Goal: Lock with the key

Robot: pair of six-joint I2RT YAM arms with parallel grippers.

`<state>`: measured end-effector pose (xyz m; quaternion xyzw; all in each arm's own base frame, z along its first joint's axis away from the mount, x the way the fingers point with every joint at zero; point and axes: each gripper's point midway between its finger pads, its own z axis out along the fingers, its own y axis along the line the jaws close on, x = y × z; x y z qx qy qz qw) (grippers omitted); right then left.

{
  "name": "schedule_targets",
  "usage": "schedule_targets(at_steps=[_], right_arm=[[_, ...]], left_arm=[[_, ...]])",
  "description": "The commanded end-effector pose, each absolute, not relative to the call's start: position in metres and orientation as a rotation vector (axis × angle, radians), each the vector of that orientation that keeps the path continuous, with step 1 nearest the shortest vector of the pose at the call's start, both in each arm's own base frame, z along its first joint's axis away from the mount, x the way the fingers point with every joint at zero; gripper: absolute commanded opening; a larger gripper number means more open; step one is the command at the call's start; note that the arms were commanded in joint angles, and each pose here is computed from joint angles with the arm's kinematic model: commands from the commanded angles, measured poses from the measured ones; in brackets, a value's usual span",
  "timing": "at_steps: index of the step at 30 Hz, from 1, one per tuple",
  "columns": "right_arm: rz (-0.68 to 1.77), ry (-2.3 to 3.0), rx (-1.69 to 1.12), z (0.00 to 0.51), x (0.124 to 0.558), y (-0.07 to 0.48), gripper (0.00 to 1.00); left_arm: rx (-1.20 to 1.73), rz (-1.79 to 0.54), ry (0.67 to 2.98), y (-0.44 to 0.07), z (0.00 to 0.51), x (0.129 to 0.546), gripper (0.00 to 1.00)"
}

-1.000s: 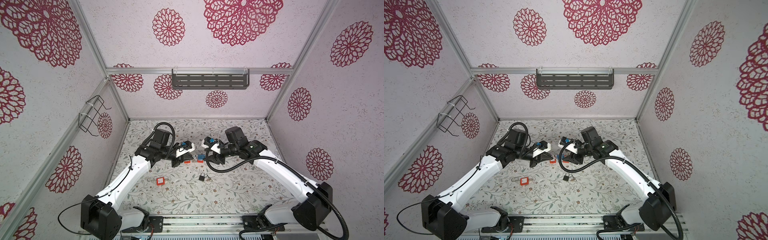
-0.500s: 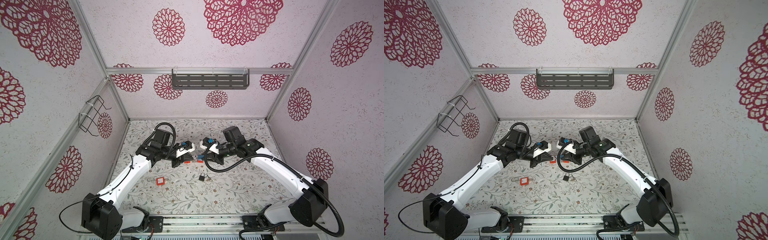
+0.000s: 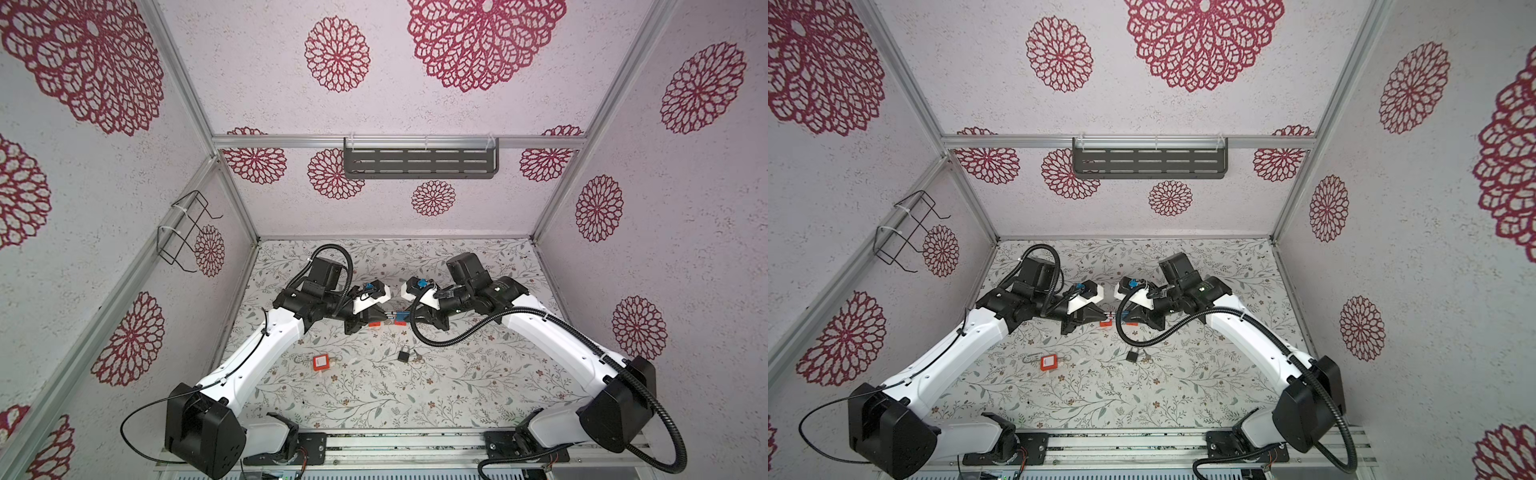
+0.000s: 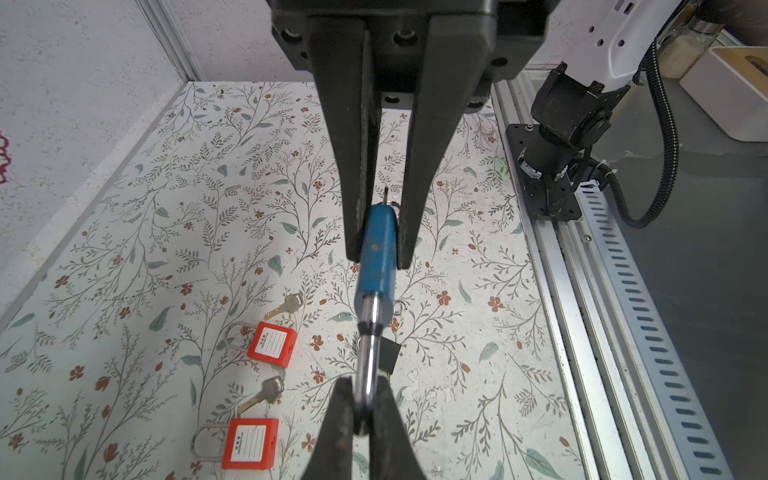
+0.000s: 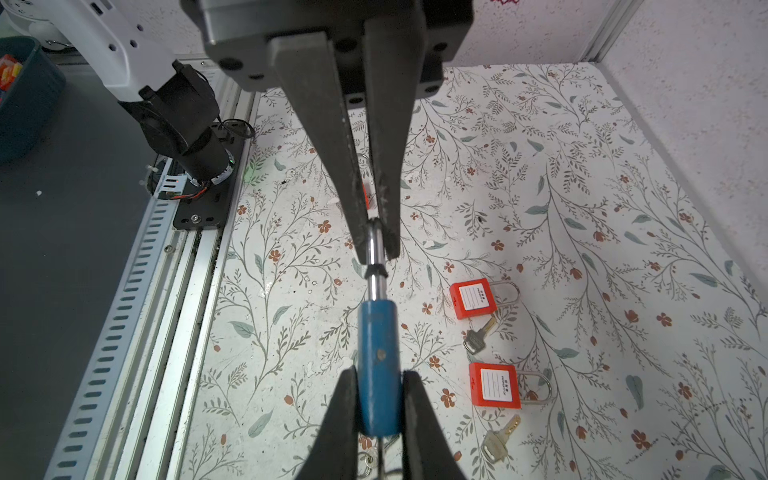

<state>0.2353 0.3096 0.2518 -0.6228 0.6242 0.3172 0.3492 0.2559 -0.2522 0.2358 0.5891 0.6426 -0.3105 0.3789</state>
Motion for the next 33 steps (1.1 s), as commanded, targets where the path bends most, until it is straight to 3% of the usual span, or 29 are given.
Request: schedule_targets(at_steps=[1, 12, 18, 33], right_arm=[[0.787, 1.47, -1.588, 0.277, 0.238, 0.314, 0.0], [0.822, 1.394, -1.582, 0.281, 0.233, 0.32, 0.0], [0.876, 1.402, -1.605, 0.277, 0.226, 0.321, 0.0], [0.89, 1.415, -1.554, 0.277, 0.244, 0.326, 0.0]], left_arm=[[1.508, -0.884, 1.581, -0.267, 0.252, 0.248, 0.0], [1.507, -0.931, 1.601, -0.279, 0.251, 0.248, 0.0], [1.551, -0.831, 1.575, -0.285, 0.243, 0.248, 0.0], [1.532, -0.814, 1.549, -0.293, 0.243, 0.237, 0.0]])
